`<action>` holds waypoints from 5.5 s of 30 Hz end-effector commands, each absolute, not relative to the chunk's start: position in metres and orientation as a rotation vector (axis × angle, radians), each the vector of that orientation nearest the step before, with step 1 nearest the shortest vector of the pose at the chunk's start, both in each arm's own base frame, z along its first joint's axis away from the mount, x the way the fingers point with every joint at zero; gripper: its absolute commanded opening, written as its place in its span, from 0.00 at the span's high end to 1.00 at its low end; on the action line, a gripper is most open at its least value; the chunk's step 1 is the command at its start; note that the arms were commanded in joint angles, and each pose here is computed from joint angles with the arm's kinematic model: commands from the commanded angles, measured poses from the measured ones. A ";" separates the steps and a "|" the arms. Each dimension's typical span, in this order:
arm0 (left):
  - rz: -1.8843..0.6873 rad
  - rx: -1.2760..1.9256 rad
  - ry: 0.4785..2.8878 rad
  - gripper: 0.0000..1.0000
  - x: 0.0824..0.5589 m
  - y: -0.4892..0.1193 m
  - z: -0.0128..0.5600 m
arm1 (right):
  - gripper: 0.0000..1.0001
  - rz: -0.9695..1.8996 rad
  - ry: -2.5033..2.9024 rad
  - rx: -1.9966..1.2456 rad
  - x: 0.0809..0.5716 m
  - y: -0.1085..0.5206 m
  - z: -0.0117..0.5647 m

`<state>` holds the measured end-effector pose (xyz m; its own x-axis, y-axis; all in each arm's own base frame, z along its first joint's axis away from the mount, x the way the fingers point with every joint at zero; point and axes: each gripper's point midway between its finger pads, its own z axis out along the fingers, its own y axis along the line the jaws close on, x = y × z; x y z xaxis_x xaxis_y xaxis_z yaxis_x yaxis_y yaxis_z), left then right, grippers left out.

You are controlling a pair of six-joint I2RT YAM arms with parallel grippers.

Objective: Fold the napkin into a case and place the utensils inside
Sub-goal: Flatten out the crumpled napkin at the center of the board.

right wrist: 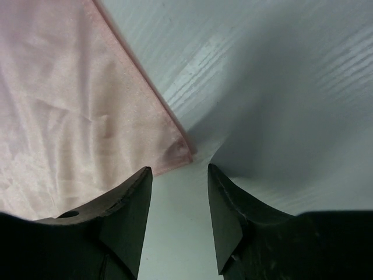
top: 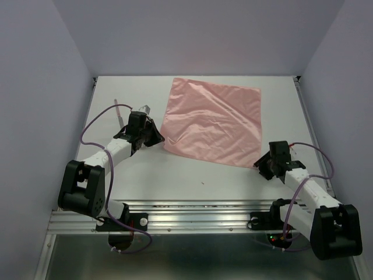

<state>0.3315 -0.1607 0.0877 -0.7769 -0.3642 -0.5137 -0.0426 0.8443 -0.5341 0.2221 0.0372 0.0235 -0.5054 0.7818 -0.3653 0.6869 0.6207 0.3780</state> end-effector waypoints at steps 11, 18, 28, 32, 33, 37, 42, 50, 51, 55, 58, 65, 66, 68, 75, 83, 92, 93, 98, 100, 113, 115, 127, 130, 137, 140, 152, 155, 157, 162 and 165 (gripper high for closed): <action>-0.693 -0.264 2.362 1.00 0.338 -0.165 0.097 | 0.55 0.160 2.374 1.101 0.231 0.032 0.008; -0.678 -0.268 2.369 1.00 0.339 -0.164 0.096 | 0.57 0.074 2.373 1.117 0.229 0.021 0.006; -0.681 -0.260 2.376 1.00 0.340 -0.165 0.094 | 0.40 -0.020 2.468 1.003 0.226 0.033 -0.003; -0.679 -0.261 2.374 1.00 0.340 -0.165 0.095 | 0.41 -0.014 2.488 1.003 0.222 0.038 -0.010; -0.677 -0.260 2.374 1.00 0.340 -0.165 0.096 | 0.44 -0.023 2.487 1.008 0.222 0.037 -0.011; -0.673 -0.262 2.380 1.00 0.339 -0.164 0.094 | 0.65 -0.053 2.482 1.016 0.222 0.035 -0.012; -0.665 -0.262 2.383 1.00 0.339 -0.163 0.092 | 0.94 -0.063 2.468 1.029 0.221 0.033 -0.012; -0.657 -0.252 2.378 1.00 0.341 -0.163 0.095 | 0.99 -0.083 2.371 1.025 0.235 0.024 0.017; -0.652 -0.251 2.393 1.00 0.339 -0.162 0.095 | 0.99 -0.089 2.357 1.017 0.237 0.022 0.023; -0.656 -0.239 2.373 1.00 0.341 -0.163 0.106 | 0.99 -0.066 2.253 0.994 0.252 0.017 0.063; -0.640 -0.247 2.378 1.00 0.339 -0.160 0.106 | 0.99 -0.113 2.225 0.997 0.249 0.008 0.082; -0.633 -0.279 2.436 1.00 0.328 -0.158 0.080 | 0.91 -0.005 2.359 1.020 0.226 0.029 0.051; -0.648 -0.273 2.437 1.00 0.329 -0.160 0.081 | 0.69 0.012 2.397 1.030 0.221 0.034 0.041; -0.657 -0.270 2.441 1.00 0.329 -0.162 0.080 | 0.60 0.023 2.406 1.047 0.220 0.036 0.033; -0.660 -0.239 2.435 1.00 0.332 -0.166 0.084 | 0.33 -0.007 2.503 0.910 0.234 0.042 0.021; -0.654 -0.232 2.439 1.00 0.333 -0.166 0.082 | 0.41 -0.071 2.480 0.918 0.241 0.034 0.016; -0.654 -0.219 2.440 1.00 0.333 -0.166 0.082 | 0.47 -0.073 2.438 0.985 0.239 0.032 0.007; -0.656 -0.217 2.442 1.00 0.332 -0.167 0.082 | 0.47 -0.068 2.441 0.985 0.239 0.032 0.005; -0.660 -0.211 2.443 1.00 0.332 -0.167 0.082 | 0.57 -0.025 2.463 0.993 0.238 0.039 -0.004; -0.660 -0.211 2.443 1.00 0.332 -0.167 0.082 | 0.74 -0.027 2.459 0.994 0.238 0.039 -0.005; -0.667 -0.173 2.341 1.00 0.344 -0.168 0.128 | 0.99 -0.004 2.178 0.909 0.284 0.023 0.107; -0.683 -0.165 2.262 1.00 0.352 -0.169 0.152 | 0.99 -0.027 2.133 0.888 0.293 0.018 0.132; -0.743 -0.030 1.843 1.00 0.392 -0.171 0.356 | 0.99 -0.056 1.604 0.724 0.347 -0.013 0.384; -0.752 0.029 1.781 1.00 0.385 -0.172 0.396 | 0.99 -0.019 1.506 0.678 0.342 -0.014 0.442; -0.629 0.077 1.457 1.00 0.337 -0.139 0.507 | 0.99 0.040 1.228 0.659 0.289 -0.034 0.545; -0.618 0.090 1.358 1.00 0.308 -0.129 0.548 | 0.99 0.085 1.130 0.650 0.259 -0.039 0.581; -0.644 0.167 1.171 1.00 0.212 -0.111 0.607 | 0.99 0.300 0.933 0.639 0.165 -0.046 0.630; -0.644 0.143 1.182 1.00 0.215 -0.109 0.599 | 0.99 0.243 0.962 0.687 0.169 -0.055 0.616; -0.604 0.104 1.206 1.00 0.232 -0.105 0.587 | 0.99 0.148 1.010 0.737 0.186 -0.063 0.591; -0.550 0.069 1.385 1.00 0.301 -0.116 0.531 | 0.99 -0.041 1.192 0.800 0.250 -0.063 0.515; -0.545 0.042 1.507 1.00 0.345 -0.127 0.479 | 0.99 -0.159 1.296 0.801 0.292 -0.059 0.467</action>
